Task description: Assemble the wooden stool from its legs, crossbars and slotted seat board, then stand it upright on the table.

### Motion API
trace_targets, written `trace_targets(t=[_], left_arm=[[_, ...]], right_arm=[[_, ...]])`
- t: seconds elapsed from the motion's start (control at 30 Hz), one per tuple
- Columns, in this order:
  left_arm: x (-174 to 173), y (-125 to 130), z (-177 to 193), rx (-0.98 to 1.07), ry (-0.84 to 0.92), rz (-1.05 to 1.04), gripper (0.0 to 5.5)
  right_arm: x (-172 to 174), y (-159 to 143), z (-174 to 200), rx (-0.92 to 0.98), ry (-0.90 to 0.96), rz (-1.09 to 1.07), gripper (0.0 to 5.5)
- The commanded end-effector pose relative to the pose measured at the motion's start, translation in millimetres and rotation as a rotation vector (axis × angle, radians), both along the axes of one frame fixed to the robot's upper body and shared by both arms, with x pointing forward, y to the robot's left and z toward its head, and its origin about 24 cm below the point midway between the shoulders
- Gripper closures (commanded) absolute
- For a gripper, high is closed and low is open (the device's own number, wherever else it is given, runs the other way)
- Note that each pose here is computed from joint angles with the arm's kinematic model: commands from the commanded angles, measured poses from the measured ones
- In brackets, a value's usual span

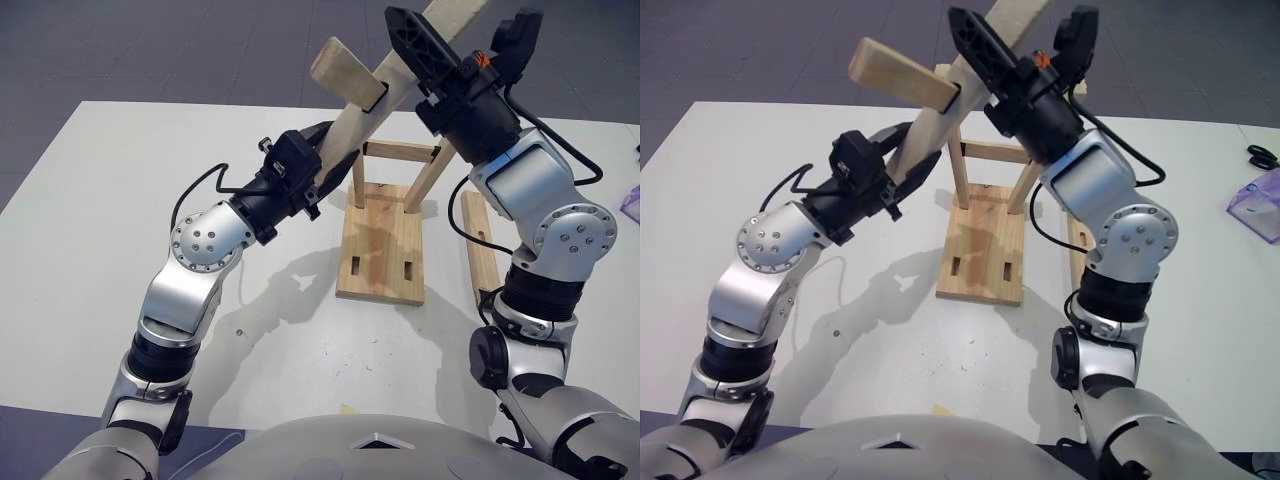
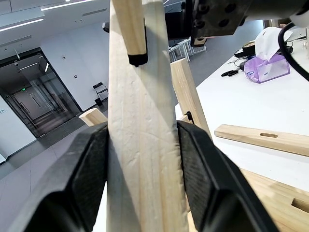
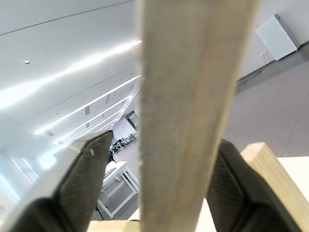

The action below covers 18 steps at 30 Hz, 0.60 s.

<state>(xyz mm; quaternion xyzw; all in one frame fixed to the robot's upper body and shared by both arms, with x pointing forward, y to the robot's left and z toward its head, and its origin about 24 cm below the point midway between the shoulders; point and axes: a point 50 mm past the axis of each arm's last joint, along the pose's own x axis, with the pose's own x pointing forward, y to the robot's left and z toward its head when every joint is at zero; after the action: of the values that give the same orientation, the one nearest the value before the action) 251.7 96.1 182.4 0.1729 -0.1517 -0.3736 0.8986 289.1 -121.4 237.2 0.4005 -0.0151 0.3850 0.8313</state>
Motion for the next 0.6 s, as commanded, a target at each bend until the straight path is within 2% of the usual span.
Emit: trace_targets(t=[0.03, 0.27, 0.47, 0.6], left_arm=[[-3, 1, 2, 0.028, -0.029, 0.003, 3.44], [-4, 2, -3, 0.051, -0.023, 0.009, 3.44], [-2, 3, -6, 0.078, -0.017, -0.004, 3.44], [-4, 20, -1, -0.076, 0.074, 0.042, 2.69]], right_arm=[[-2, -2, 1, 0.015, 0.025, 0.023, 3.35], [-6, -5, 3, 0.026, -0.013, 0.01, 4.41], [-8, -10, 1, 0.069, -0.012, -0.054, 4.42], [-8, -36, -4, 0.102, 0.006, -0.216, 4.48]])
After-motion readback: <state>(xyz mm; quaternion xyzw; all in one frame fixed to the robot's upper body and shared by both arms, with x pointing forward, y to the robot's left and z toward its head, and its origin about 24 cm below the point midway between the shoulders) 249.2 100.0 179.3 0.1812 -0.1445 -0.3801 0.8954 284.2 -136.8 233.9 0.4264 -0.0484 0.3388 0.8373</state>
